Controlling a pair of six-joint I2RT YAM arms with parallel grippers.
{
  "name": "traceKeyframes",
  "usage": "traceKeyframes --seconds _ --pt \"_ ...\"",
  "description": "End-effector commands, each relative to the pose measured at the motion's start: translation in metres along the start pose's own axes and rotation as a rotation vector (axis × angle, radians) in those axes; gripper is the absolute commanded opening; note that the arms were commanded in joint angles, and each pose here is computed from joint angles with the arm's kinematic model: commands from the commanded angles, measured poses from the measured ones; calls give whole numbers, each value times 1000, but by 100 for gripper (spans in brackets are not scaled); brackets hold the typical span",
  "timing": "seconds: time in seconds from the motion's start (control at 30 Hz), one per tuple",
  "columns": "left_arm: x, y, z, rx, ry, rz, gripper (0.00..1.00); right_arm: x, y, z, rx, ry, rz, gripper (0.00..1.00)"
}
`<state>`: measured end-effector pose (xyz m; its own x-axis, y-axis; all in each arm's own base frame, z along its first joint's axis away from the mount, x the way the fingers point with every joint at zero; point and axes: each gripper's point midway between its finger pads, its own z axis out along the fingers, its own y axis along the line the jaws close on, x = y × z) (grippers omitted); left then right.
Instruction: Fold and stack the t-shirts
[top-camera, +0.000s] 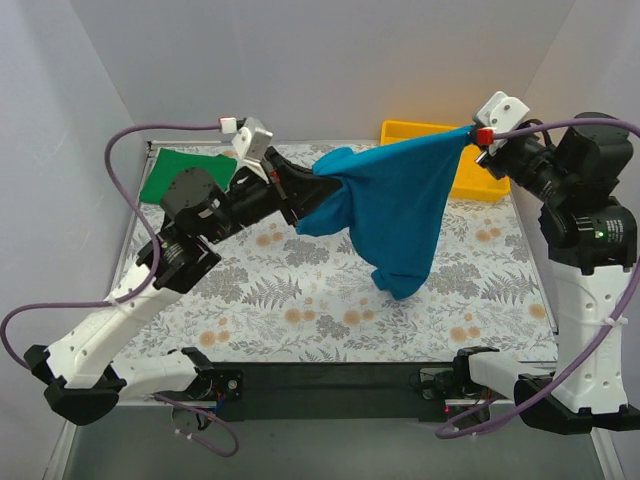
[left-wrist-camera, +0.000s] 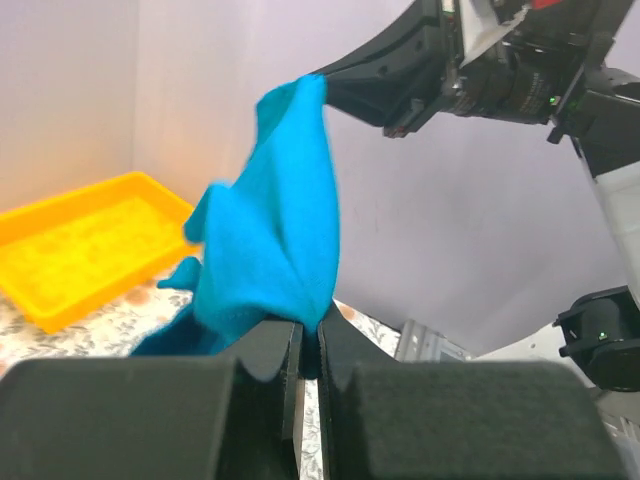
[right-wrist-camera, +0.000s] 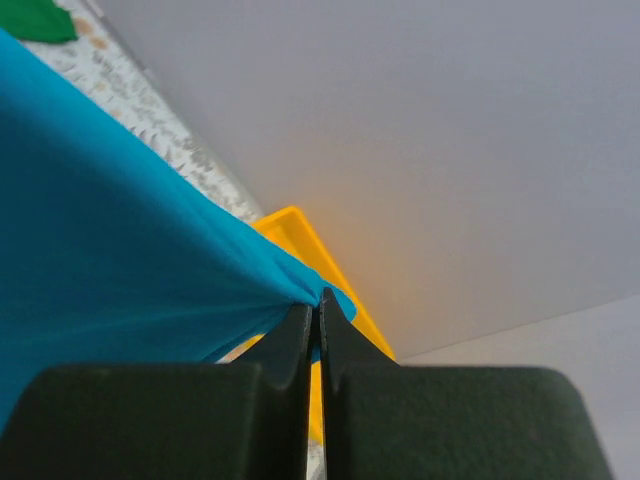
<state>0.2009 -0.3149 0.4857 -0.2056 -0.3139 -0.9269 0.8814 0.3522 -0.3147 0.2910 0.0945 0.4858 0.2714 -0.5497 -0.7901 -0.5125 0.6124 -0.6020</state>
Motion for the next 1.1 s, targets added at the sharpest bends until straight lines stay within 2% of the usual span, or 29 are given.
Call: traceKeyframes --seconds 0.0,0.2,0.3,0.43,0.47,0.67,0.9,1.07 --pt "0 12 -11 -89 43 53 0 -47 -41 -27 166 -89 -63 1" --pt "-44 -7 -26 -71 -55 94 0 -81 -55 -54 253 -172 -97 1" --pt "-62 -8 -33 -96 -97 123 0 -90 -50 -57 227 -213 -78 1" --pt "-82 8 -41 -209 -158 188 0 -82 -40 -36 144 -220 -35 1" --pt "-85 21 -44 -285 -177 195 0 -75 -37 -28 123 -212 -18 1" --pt "-89 65 -49 -502 -213 286 0 -52 -30 24 9 -197 96 1" --pt "-142 89 -74 -748 -324 421 0 -63 -83 46 188 -207 76 1" --pt "-156 87 -81 -774 -352 474 0 -72 -90 38 221 -232 43 1"
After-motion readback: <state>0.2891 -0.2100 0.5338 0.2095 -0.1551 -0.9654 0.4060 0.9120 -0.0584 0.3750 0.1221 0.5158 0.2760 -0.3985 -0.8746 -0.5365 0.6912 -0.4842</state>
